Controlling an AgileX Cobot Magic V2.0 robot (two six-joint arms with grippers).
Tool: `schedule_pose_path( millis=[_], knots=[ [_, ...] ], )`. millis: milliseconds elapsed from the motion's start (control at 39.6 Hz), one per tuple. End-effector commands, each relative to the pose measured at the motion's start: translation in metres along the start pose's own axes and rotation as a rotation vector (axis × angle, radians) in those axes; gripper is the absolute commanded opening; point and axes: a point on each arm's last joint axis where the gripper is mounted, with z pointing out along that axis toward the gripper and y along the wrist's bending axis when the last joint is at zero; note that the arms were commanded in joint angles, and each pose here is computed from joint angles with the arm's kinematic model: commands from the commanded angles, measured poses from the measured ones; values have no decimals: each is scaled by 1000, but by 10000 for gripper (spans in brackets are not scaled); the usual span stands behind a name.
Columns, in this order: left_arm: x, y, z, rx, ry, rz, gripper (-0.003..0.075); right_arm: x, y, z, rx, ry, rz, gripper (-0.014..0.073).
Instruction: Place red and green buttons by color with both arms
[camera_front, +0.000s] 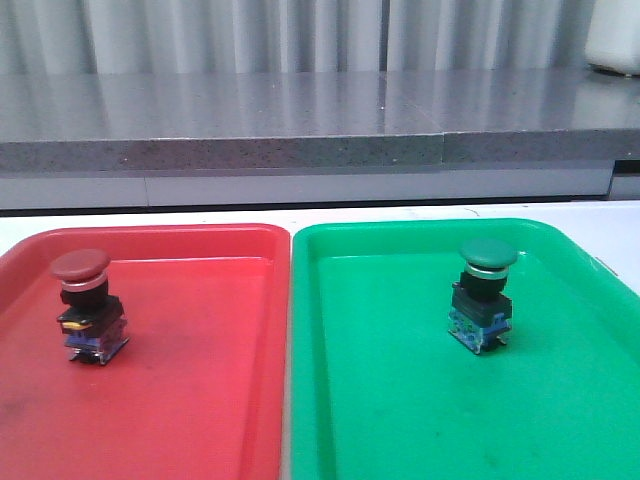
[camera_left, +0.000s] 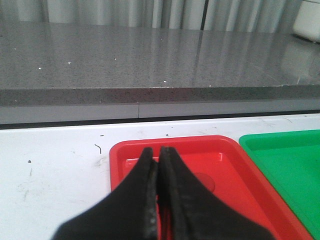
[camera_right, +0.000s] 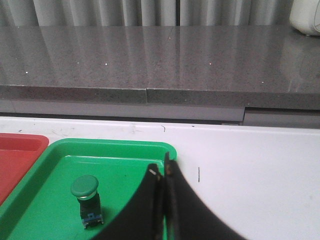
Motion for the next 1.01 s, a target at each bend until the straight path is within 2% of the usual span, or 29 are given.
schedule_pose_path(
  millis=[0, 758, 985],
  knots=[
    [-14, -1, -2, 5, -94, -22, -20, -13, 2, -1, -12, -81, -30, -118],
    [-9, 0, 1, 1, -95, -20, -20, -13, 2, -1, -12, -81, -30, -118],
    [17, 8, 5, -102, -162, -58, -20, -12, 2, -1, -13, -80, -30, -118]
  ],
)
